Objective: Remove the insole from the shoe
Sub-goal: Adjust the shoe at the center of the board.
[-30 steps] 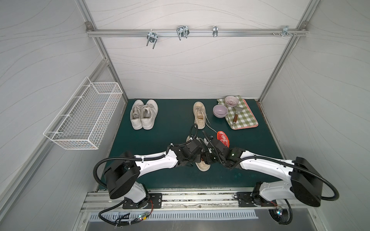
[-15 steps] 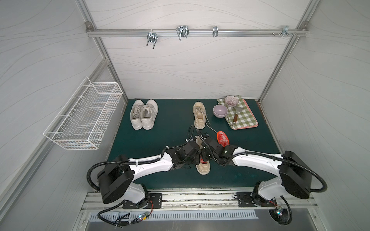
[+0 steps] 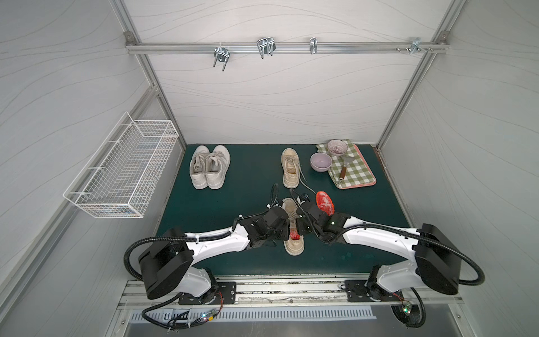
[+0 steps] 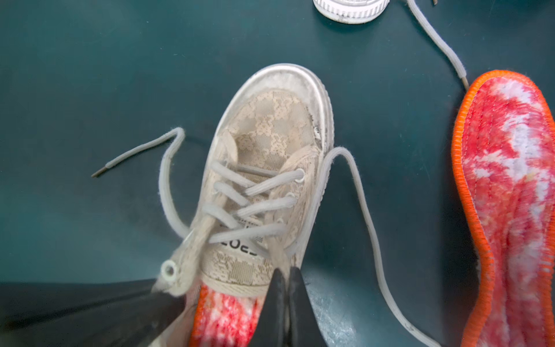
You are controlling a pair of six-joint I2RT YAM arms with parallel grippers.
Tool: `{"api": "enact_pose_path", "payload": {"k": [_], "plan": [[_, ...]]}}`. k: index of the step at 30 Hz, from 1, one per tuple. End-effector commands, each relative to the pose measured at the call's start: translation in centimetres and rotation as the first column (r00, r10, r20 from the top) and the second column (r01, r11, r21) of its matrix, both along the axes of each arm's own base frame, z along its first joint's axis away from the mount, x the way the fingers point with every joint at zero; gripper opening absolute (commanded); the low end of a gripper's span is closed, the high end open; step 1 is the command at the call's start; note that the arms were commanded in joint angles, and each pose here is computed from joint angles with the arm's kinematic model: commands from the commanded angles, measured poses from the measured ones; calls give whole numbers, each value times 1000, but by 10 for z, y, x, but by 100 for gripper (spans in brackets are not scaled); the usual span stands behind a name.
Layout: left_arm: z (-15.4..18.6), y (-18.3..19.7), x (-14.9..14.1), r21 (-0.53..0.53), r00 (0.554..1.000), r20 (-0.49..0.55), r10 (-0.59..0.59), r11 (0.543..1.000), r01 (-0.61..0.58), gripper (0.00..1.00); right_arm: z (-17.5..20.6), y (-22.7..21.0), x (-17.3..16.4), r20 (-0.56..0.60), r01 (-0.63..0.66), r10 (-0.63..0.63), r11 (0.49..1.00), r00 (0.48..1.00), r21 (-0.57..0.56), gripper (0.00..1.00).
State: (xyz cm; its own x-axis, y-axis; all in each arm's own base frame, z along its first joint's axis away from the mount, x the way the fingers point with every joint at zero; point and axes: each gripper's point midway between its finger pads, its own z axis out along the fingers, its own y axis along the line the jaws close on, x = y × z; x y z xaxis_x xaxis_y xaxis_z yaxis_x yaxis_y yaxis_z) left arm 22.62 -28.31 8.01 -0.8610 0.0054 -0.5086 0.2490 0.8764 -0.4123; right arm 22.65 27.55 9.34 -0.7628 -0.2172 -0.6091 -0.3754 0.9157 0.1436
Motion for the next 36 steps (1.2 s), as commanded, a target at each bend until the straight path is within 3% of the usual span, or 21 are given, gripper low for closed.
{"api": "enact_pose_path", "payload": {"k": [1, 8, 15, 22, 27, 32, 36], "plan": [[21, 6, 15, -79, 996, 56, 75, 994, -71, 0, -8, -24, 1, 4, 74, -74, 994, 997, -81, 0], [8, 43, 18, -90, 981, 42, 191, 978, -186, 0, -16, -81, 8, 7, 252, -255, 951, 967, -181, 0], [5, 19, 19, -103, 994, -9, 109, 989, -109, 0, -11, -37, 3, 5, 95, -95, 987, 995, -131, 0], [7, 14, 28, -48, 994, -7, 105, 993, -105, 31, -10, -1, -9, -40, -25, 23, 999, 999, -37, 0], [5, 11, 35, -22, 993, -7, 118, 993, -118, 41, -8, 2, -12, -53, -27, 26, 999, 998, -23, 0], [6, 17, 41, 6, 988, 14, 153, 988, -153, 38, -9, -4, -12, -45, -14, 12, 999, 999, -45, 0], [10, 30, 42, 32, 981, 45, 190, 981, -192, 14, -16, -26, -8, -68, 56, -64, 992, 996, -110, 0]]}}
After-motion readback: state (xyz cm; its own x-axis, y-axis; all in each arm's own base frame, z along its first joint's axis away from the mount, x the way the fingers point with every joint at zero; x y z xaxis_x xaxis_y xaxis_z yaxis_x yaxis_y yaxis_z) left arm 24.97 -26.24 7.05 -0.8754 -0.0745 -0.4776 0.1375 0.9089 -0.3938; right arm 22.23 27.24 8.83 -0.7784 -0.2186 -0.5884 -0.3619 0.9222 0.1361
